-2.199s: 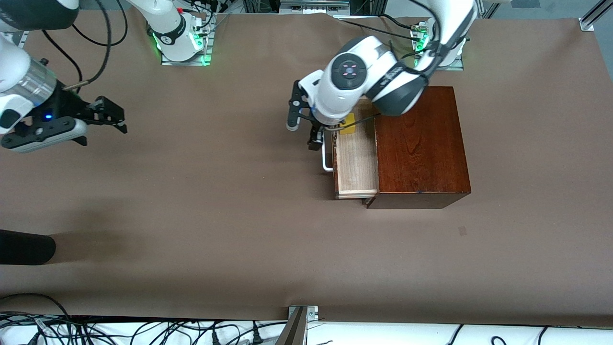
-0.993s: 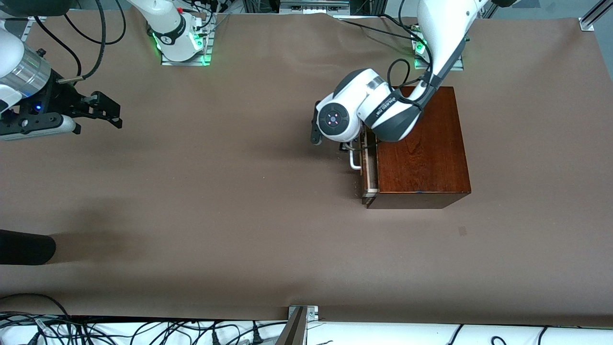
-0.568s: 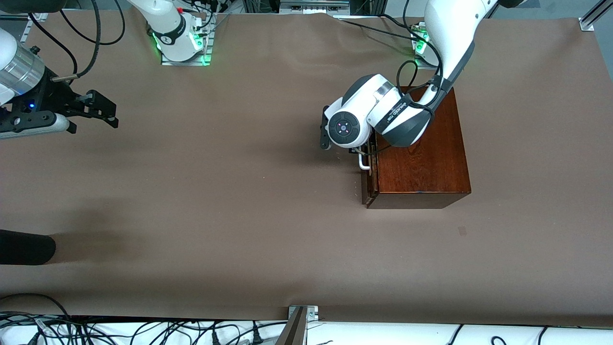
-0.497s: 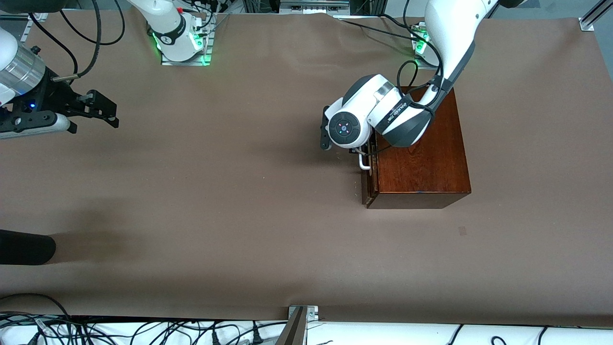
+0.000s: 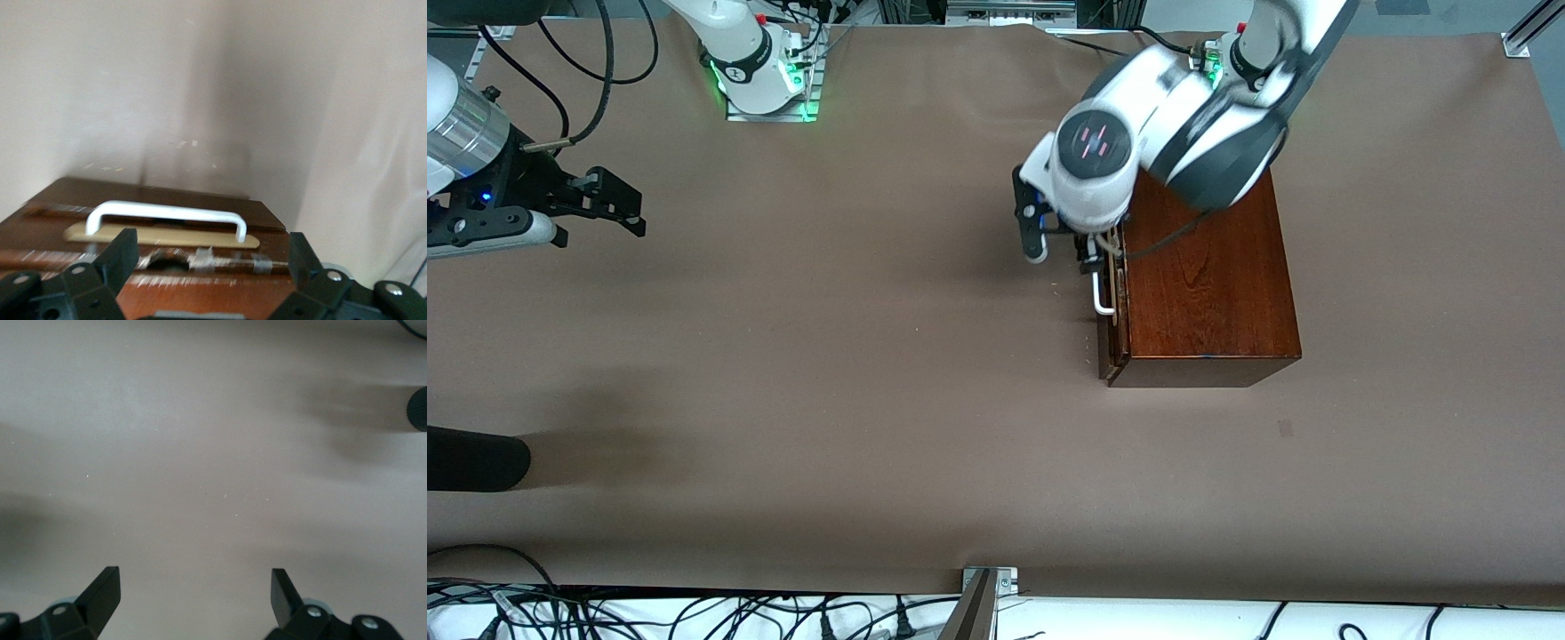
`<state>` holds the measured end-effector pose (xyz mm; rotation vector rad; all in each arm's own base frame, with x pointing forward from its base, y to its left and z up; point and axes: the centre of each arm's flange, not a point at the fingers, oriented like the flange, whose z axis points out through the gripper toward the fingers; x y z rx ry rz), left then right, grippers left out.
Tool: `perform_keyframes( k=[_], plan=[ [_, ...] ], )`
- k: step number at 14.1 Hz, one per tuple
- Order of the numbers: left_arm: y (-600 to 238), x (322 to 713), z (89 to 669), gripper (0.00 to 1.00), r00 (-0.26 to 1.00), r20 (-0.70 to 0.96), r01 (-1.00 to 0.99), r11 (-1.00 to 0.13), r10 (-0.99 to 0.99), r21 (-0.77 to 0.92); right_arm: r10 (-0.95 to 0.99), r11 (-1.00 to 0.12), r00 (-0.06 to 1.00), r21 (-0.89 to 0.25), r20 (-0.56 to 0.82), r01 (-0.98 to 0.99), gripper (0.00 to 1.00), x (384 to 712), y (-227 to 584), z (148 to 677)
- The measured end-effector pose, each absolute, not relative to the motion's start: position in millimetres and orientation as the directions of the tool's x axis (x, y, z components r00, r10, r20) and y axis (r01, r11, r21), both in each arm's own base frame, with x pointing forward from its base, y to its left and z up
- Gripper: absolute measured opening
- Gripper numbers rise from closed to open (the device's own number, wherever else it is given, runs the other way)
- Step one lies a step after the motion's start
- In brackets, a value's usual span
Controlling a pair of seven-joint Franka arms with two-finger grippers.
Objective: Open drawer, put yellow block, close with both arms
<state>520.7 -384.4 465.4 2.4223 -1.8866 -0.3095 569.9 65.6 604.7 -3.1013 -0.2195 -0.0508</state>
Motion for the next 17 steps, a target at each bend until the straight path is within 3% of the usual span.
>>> perform_keyframes(
  k=[6, 12, 15, 17],
  plan=[
    [-165.4, 598.3, 581.1, 1.00, 0.609, -0.112, -0.782, -0.618, -0.785, 0.081, 0.141, -0.989, 0.989, -0.030, 0.034, 0.142, 1.00, 569.9, 65.0, 604.7],
    [-62.8, 575.0, 628.7, 1.00, 0.865, -0.085, -0.497, -0.867, -0.494, -0.022, 0.142, -0.989, 0.989, -0.030, 0.034, 0.143, 1.00, 570.0, 65.0, 604.6],
    [-42.6, 569.1, 635.4, 1.00, 0.985, -0.011, -0.172, -0.984, -0.171, -0.054, 0.143, -0.989, 0.989, -0.030, 0.033, 0.144, 1.00, 570.1, 65.0, 604.3],
    [-39.0, 567.2, 632.2, 1.00, 0.999, 0.002, 0.038, -0.998, 0.038, -0.053, 0.142, -0.989, 0.989, -0.030, 0.033, 0.143, 1.00, 570.1, 64.9, 604.2]
  ],
)
